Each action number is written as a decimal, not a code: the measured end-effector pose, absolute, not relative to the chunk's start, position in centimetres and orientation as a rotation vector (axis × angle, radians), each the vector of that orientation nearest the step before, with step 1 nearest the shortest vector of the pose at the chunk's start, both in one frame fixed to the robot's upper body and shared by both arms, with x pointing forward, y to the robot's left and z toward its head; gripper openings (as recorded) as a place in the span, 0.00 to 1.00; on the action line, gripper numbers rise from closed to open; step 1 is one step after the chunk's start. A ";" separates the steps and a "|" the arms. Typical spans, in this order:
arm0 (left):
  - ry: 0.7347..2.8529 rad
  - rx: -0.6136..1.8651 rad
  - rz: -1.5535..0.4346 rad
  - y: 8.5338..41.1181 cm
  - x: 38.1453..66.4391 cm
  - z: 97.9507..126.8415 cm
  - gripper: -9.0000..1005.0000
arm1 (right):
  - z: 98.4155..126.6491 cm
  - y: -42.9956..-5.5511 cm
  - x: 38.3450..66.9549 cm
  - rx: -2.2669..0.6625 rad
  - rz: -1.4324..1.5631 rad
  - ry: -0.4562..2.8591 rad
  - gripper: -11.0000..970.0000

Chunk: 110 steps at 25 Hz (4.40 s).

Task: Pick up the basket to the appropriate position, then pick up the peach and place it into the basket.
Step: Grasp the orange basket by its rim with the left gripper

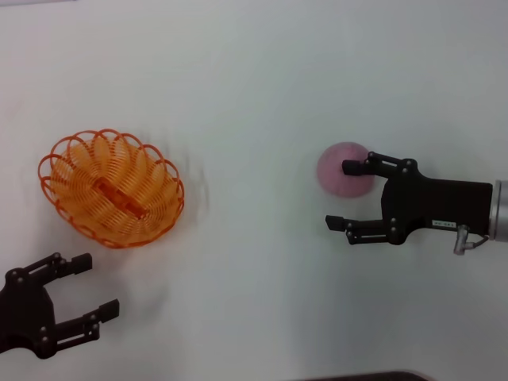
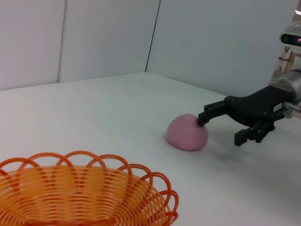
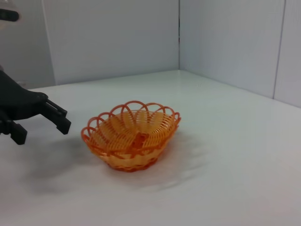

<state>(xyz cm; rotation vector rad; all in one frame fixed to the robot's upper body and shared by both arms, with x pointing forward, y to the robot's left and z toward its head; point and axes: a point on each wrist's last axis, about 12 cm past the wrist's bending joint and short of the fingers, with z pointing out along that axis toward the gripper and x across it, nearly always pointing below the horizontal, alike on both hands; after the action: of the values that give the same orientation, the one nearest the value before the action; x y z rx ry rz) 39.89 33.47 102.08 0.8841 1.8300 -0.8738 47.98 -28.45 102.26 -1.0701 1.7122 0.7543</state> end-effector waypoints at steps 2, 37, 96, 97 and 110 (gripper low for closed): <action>1.832 0.884 -0.870 33.5 39.9 102.1 0.81 | 102.2 -28.5 48.1 -1.073 0.745 1.716 0.97; 1.840 0.870 -0.864 33.6 39.8 102.0 0.81 | 102.5 -28.2 47.6 -1.085 0.795 1.683 0.97; 2.290 -0.106 -1.100 38.9 49.2 107.5 0.81 | 102.4 -27.1 48.0 -1.158 0.806 1.663 0.97; 2.306 -0.109 -1.085 38.9 49.5 107.7 0.81 | 102.4 -27.1 48.0 -1.160 0.806 1.662 0.97; 2.468 0.093 -0.854 36.8 55.4 111.5 0.81 | 102.3 -27.0 48.0 -1.159 0.802 1.663 0.97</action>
<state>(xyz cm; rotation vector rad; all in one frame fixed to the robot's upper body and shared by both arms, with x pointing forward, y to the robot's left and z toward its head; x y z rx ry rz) 55.41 36.75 111.49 0.0928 2.4676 -0.8539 48.02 -27.02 102.34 -1.1592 1.6626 0.8024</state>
